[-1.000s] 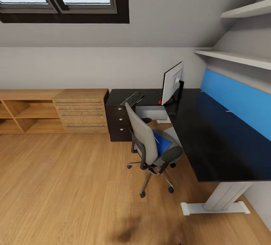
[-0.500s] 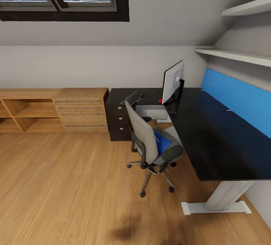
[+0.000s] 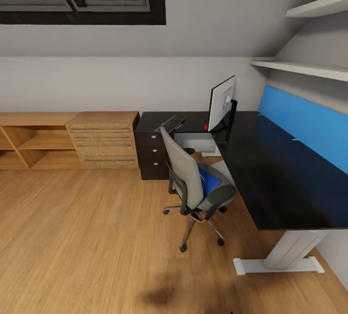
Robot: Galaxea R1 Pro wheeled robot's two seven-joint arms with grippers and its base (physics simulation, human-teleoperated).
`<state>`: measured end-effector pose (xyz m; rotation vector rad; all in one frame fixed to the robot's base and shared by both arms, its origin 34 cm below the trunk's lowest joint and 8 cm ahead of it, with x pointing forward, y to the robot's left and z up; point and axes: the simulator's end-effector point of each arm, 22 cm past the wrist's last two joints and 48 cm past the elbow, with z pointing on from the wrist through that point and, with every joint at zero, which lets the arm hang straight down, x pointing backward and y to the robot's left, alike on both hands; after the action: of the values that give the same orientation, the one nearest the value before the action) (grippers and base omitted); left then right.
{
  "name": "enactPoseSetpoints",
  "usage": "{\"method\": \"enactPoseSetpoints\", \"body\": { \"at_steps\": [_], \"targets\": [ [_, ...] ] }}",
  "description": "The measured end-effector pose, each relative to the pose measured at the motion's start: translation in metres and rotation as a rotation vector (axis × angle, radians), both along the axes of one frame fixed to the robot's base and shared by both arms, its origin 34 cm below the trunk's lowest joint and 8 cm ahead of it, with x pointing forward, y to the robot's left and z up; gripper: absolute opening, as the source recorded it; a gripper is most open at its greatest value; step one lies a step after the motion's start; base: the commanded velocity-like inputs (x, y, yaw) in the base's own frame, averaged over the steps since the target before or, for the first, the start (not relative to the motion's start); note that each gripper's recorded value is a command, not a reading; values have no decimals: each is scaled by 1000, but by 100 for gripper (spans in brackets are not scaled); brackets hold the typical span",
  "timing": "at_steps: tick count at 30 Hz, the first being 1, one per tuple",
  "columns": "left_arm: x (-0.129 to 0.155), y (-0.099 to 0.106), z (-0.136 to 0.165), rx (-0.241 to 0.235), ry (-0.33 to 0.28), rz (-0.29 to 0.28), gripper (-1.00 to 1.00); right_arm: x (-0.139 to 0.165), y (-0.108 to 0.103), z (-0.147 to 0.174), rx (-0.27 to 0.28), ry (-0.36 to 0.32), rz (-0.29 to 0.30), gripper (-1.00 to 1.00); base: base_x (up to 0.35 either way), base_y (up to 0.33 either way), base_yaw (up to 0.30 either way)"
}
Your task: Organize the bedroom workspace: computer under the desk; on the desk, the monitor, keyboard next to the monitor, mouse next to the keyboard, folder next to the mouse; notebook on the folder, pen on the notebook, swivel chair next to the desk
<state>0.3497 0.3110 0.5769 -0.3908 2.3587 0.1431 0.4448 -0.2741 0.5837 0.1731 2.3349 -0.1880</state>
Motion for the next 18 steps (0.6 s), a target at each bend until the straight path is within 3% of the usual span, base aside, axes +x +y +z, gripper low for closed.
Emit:
{"method": "enactPoseSetpoints", "body": {
  "at_steps": [18],
  "targets": [
    [2,-1,-26,0,0,0,100,2,0,-26,0,0,0,100,0,0,0]
  ]
}}
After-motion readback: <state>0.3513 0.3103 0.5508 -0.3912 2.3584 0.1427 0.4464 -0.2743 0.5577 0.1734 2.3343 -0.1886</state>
